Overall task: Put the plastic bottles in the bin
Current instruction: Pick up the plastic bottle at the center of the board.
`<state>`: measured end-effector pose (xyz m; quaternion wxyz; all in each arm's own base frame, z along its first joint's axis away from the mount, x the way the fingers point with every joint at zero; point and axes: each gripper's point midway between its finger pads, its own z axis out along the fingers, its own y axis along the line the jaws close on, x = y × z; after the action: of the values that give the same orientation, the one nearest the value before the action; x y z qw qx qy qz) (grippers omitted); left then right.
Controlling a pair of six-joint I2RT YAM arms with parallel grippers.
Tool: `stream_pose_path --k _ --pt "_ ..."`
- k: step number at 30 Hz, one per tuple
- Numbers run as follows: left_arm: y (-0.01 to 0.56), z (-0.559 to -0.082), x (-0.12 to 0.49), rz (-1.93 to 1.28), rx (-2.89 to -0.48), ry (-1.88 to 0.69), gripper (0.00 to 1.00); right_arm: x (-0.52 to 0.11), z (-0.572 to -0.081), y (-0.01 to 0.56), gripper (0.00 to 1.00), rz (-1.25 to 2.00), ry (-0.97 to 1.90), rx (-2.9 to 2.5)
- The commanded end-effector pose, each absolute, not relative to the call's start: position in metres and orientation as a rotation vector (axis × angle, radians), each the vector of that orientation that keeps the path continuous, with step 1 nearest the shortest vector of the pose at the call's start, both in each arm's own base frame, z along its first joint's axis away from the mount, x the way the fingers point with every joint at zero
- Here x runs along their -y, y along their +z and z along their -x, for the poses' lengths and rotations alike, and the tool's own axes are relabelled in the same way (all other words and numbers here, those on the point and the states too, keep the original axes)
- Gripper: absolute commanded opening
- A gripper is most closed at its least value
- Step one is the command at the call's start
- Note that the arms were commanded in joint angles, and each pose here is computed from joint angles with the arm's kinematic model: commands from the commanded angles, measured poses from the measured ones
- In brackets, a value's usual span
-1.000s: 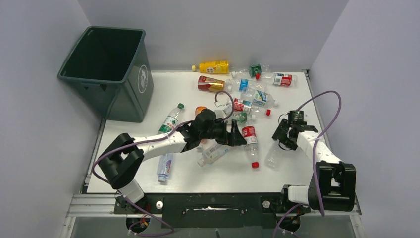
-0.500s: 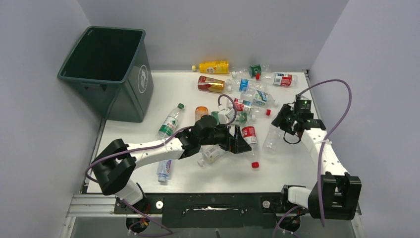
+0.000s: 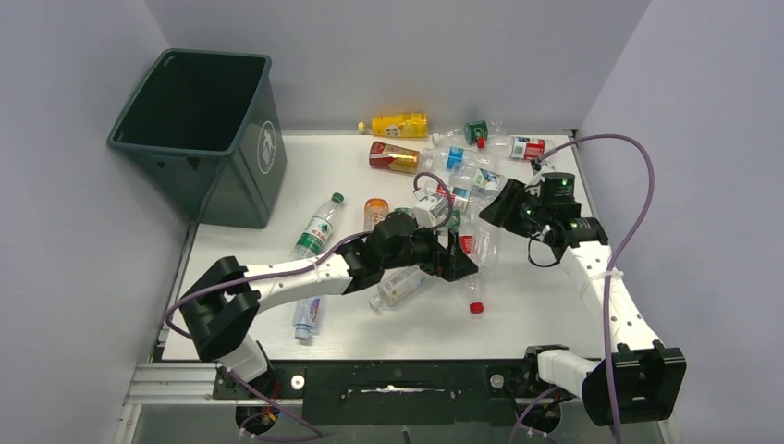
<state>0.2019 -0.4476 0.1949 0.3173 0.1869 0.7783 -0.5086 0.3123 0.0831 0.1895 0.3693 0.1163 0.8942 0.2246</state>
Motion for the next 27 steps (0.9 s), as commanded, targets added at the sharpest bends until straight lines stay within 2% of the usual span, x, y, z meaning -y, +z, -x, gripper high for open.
stream_pose_path --k 1,7,17,19,24,27 --pt "0.213 -0.220 0.456 -0.470 -1.975 -1.287 0.92 -0.117 -0.316 0.224 0.42 -0.201 0.713 -2.216" --pt "0.208 -0.234 0.448 -0.442 -1.993 -1.164 0.91 -0.145 -0.310 0.231 0.42 -0.125 0.788 -2.218" --pt "0.215 -0.232 0.449 -0.443 -1.980 -1.185 0.90 -0.178 -0.294 0.228 0.41 -0.051 0.882 -2.205" --pt "0.213 -0.232 0.448 -0.430 -1.988 -1.182 0.83 -0.180 -0.291 0.229 0.41 -0.052 0.895 -2.187" --pt "0.206 -0.229 0.442 -0.414 -2.019 -1.172 0.51 -0.185 -0.280 0.234 0.43 -0.048 0.923 -2.142" --pt "0.200 -0.227 0.439 -0.411 -2.037 -1.165 0.37 -0.185 -0.272 0.229 0.47 -0.054 0.924 -2.133"
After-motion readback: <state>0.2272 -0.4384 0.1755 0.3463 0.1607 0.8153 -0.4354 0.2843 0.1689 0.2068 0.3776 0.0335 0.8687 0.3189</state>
